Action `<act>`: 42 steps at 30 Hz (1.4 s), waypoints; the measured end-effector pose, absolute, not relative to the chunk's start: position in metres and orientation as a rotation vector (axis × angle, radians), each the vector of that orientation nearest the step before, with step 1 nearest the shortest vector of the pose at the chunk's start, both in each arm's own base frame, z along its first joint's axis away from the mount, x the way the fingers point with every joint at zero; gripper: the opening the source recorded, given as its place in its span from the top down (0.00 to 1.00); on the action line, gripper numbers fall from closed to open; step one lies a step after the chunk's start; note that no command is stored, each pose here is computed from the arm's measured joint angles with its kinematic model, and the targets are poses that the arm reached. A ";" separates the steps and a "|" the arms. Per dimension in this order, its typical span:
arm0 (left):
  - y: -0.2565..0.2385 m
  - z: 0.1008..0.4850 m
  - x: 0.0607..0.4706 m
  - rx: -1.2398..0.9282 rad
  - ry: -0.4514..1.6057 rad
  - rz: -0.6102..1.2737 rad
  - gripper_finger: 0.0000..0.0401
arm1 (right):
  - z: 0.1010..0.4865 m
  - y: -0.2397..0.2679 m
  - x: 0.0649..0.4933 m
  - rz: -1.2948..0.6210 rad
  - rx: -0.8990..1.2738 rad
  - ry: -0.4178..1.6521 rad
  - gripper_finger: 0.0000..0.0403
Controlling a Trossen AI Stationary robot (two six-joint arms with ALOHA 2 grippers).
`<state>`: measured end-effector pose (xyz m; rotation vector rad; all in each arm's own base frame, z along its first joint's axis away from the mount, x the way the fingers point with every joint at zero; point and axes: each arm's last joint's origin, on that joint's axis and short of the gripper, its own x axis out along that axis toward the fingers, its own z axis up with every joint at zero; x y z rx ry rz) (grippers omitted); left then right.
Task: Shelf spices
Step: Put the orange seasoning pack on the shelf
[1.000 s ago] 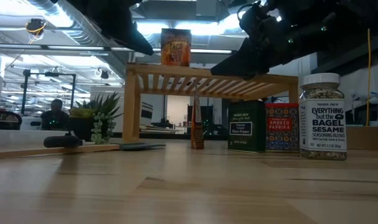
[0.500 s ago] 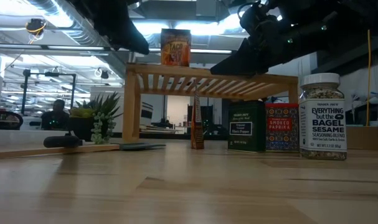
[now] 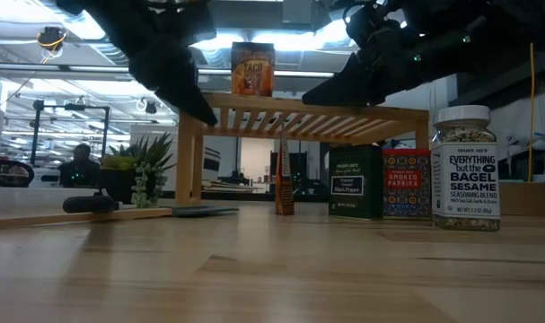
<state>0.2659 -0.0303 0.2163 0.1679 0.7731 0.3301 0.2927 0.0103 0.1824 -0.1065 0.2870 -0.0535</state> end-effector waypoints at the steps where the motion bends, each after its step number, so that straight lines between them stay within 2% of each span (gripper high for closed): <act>1: -0.029 0.214 0.267 0.178 0.779 0.340 0.80 | 0.182 0.010 0.293 -0.054 -0.106 0.287 0.98; 9: -0.017 0.210 0.271 0.195 0.801 0.374 0.92 | 0.182 0.010 0.293 -0.055 -0.106 0.289 0.98; 17: 0.003 0.213 0.276 0.241 0.775 0.411 0.99 | 0.182 0.010 0.293 -0.055 -0.106 0.290 0.98; 31: 0.039 0.216 0.276 0.270 0.776 0.501 1.00 | 0.182 0.010 0.293 -0.055 -0.107 0.292 0.98; 42: 0.042 0.216 0.275 0.245 0.775 0.489 1.00 | 0.182 0.010 0.293 -0.054 -0.108 0.295 0.98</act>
